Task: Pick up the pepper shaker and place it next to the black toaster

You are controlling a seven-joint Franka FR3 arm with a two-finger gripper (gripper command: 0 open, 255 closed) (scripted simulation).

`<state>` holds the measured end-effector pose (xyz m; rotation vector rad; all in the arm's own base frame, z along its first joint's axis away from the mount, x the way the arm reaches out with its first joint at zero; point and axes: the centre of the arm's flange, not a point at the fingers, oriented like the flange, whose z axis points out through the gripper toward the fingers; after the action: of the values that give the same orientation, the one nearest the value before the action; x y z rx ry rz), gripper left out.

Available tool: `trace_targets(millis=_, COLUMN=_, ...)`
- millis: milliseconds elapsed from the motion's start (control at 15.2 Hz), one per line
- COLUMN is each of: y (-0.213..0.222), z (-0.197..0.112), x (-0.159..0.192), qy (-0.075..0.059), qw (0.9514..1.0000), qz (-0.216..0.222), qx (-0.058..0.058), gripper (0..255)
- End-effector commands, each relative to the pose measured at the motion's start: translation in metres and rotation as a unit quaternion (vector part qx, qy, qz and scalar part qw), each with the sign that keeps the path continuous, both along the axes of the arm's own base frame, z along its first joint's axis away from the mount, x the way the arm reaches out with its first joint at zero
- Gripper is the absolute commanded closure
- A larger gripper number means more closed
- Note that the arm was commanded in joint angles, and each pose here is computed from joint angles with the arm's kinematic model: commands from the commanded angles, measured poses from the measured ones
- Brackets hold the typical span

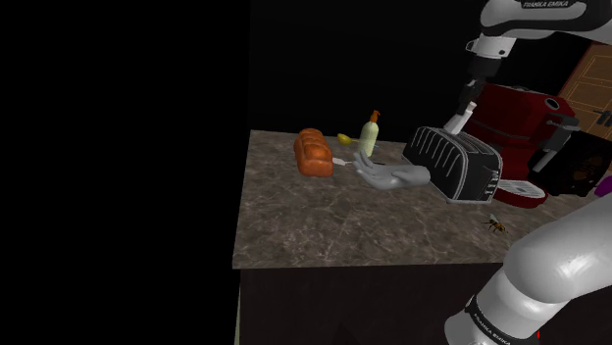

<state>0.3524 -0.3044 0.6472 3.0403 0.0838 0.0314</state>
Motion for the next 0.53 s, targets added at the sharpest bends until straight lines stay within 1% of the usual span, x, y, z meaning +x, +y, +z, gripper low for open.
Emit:
trace_targets(millis=0, y=-0.011, z=-0.006, x=-0.006, qy=0.000, qw=1.0000, qz=0.001, qx=0.000, gripper=255)
trace_targets(millis=462, y=-0.011, z=-0.043, x=-0.006, qy=0.000, qw=1.0000, qz=0.001, qx=0.000, gripper=255)
